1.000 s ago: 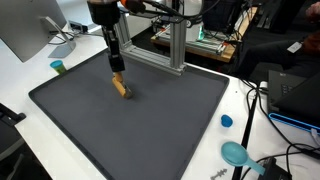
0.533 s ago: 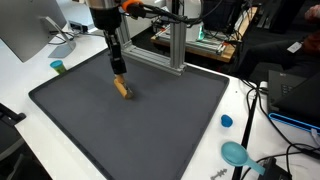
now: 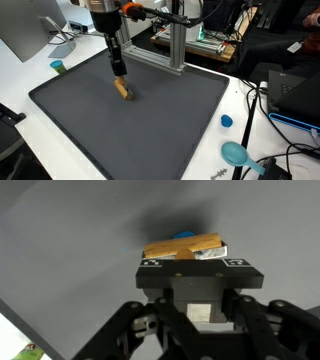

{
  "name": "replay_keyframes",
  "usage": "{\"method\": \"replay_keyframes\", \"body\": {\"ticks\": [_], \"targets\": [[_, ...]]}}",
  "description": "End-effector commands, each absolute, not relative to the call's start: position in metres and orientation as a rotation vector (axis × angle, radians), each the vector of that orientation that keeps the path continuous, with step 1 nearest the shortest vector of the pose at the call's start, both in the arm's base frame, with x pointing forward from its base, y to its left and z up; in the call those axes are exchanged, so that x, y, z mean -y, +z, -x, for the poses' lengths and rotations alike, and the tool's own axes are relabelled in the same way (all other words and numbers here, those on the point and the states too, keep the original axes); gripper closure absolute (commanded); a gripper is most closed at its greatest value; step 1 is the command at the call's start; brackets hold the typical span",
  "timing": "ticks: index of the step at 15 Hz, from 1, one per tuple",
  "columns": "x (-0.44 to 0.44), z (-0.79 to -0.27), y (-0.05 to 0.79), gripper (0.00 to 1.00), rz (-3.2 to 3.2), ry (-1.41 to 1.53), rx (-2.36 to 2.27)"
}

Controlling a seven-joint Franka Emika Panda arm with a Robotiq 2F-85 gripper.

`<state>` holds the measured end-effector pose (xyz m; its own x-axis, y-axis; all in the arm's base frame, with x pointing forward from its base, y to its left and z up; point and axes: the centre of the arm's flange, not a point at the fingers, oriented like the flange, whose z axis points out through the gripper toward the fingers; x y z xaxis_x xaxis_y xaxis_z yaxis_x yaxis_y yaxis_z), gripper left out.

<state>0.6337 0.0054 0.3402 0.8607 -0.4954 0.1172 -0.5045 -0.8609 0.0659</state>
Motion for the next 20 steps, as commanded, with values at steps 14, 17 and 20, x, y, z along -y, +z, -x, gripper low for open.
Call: {"method": "replay_keyframes", "body": {"ticks": [14, 17, 20], "targets": [[0.003, -0.644, 0.315, 0.78, -3.051, -0.118, 0.632], [0.007, -0.646, 0.331, 0.53, -3.029, -0.011, 0.646], [0.009, -0.645, 0.33, 0.53, -3.038, -0.023, 0.644]]}}
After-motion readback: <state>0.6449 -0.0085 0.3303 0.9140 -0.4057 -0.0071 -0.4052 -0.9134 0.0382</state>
